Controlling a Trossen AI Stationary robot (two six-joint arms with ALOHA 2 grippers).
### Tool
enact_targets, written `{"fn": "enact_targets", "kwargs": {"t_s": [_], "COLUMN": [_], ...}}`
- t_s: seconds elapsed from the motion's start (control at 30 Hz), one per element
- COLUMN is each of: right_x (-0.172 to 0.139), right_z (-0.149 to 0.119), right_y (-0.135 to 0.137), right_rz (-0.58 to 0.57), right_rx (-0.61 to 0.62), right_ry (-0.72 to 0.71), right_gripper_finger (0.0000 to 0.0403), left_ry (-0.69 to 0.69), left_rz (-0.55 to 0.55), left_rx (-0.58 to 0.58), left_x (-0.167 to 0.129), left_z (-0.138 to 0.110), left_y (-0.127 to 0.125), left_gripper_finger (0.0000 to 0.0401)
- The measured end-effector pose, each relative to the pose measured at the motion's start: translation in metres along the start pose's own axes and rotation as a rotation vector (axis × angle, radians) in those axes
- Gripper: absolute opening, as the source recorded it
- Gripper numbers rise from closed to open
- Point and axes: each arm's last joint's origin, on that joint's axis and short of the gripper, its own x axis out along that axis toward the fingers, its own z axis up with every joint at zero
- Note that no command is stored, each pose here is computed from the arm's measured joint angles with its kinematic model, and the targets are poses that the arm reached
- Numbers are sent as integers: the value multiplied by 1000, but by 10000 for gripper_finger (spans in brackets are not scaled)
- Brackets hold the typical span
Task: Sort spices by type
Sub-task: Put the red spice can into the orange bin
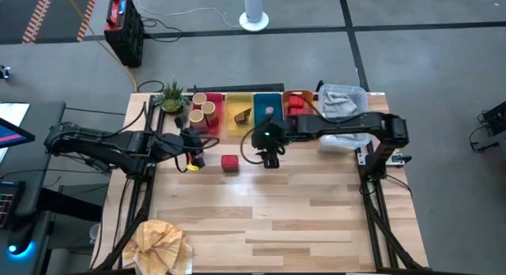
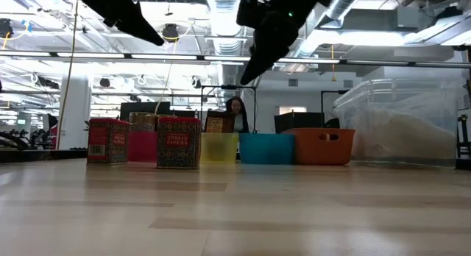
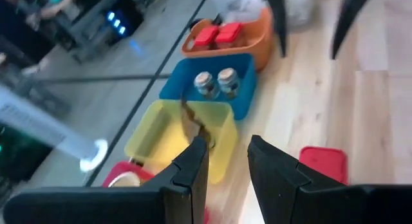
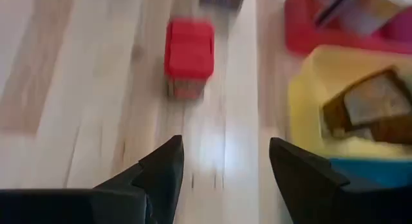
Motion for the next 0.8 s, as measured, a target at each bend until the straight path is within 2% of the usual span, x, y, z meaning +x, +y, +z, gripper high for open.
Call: {"fn": "enact_targets", "kwargs": {"t_s": [0.1,0.17,0.27,0.4,0.53,0.63,0.73,0.8], "right_x": [1,3,7,16,36,58,75,80], "right_z": [-3,-3,-1,3,9,13,21,29], "right_y": [18,29,41,49,51,47,42,35], "right_rz": [1,16,33,28,12,7,8,11], "right_rx": [-22,-41,-74,-155,-234,-247,-239,-191], "right_ry": [-156,-208,-239,-284,-317,-286,-247,-213], "right_gripper_finger": [256,256,256,258,274,298,328,348], "left_ry": [-81,-140,-166,-159,-163,-178,-186,-190], "left_rz": [-29,-40,-68,-83,-85,-75,-32,-1], "left_rx": [63,80,76,6,-37,-48,-52,-67], "left_x": [10,16,19,17,14,9,3,-2], "left_z": [-14,-20,-23,-19,-14,-10,-10,-10], "left_y": [-9,-12,-12,-11,-7,-3,2,7], "left_gripper_finger": [100,100,100,100,100,100,100,100]}}
